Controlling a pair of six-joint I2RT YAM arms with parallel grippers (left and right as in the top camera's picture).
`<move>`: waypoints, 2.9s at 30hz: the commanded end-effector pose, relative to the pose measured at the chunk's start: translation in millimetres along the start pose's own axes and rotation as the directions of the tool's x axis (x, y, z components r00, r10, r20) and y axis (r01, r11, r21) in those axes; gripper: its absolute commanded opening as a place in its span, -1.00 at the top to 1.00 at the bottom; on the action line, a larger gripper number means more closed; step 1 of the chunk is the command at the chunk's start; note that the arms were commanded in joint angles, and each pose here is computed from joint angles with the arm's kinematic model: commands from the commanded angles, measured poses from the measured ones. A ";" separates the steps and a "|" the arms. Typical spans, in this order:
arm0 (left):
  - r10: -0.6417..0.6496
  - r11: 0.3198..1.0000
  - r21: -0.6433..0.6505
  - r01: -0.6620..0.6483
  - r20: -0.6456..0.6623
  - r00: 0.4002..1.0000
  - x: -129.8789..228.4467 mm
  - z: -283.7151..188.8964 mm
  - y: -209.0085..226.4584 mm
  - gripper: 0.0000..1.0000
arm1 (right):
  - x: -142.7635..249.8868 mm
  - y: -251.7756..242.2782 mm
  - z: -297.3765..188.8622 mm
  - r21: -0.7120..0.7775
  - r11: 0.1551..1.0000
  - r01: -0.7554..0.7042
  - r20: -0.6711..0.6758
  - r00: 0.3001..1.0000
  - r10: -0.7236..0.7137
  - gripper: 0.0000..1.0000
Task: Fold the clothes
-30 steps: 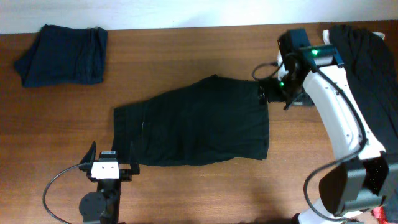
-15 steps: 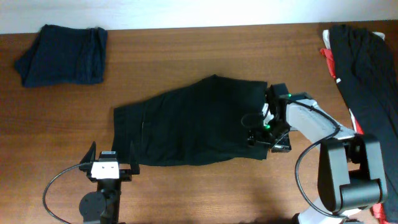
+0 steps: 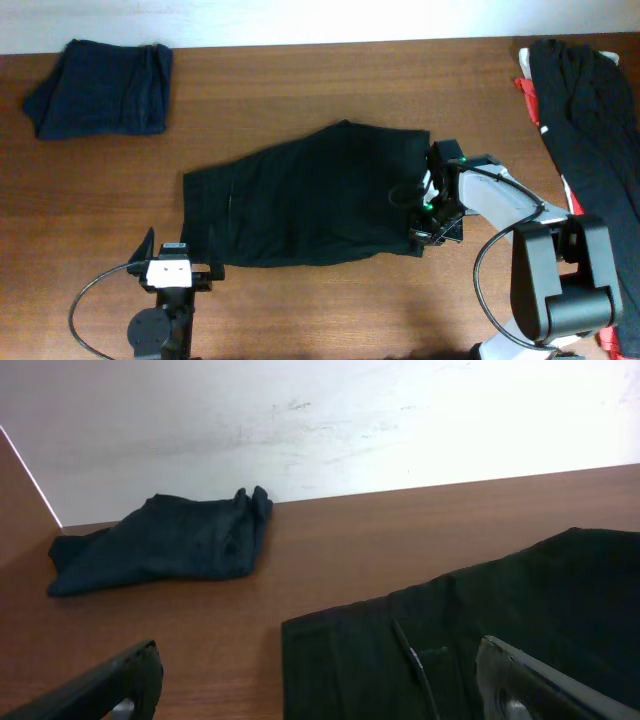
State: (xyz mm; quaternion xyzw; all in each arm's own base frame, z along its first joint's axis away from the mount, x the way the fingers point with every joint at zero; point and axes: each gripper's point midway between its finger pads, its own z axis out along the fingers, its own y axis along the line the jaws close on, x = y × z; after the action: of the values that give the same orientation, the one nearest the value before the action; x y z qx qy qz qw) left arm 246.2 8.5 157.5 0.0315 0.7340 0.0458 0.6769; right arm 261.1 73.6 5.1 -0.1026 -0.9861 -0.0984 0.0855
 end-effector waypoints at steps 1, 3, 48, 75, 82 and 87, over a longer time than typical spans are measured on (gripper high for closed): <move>0.016 1.000 0.002 -0.016 -0.004 1.000 2.0 0.1 -0.7 -0.99 | -14.8 -25.5 -29.7 0.131 0.988 -0.087 0.074 0.994 0.078 0.92; 0.016 1.000 0.002 -0.016 -0.004 1.000 2.2 0.1 -0.7 -0.98 | -16.9 -38.5 -51.9 0.182 0.976 -0.119 0.090 0.991 0.104 0.92; -0.129 0.872 0.478 0.103 0.021 0.991 -15.1 -20.9 -81.2 -0.98 | -91.8 -106.5 -110.9 0.222 0.918 -0.328 0.432 0.877 0.210 -0.98; -0.090 0.852 0.164 0.497 -0.889 0.448 -9.9 62.5 -68.3 -0.99 | -91.8 -106.6 -111.0 0.222 0.918 -0.328 0.432 0.877 0.209 -0.97; -0.228 0.904 -0.169 0.392 -0.968 0.107 80.2 62.6 -47.5 -0.99 | -91.8 -106.6 -111.0 0.222 0.918 -0.328 0.432 0.877 0.209 -0.97; -0.213 0.910 -0.209 0.358 -0.977 -0.029 120.8 56.8 -50.3 -0.98 | -91.8 -106.6 -111.0 0.222 0.918 -0.328 0.432 0.877 0.209 -0.97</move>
State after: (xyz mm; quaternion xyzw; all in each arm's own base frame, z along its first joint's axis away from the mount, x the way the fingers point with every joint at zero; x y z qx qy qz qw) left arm 296.4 -31.0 44.6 -0.1135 0.9837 -0.1393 0.0032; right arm 339.2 -65.1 67.9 -0.2372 -0.9654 0.0766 -0.0770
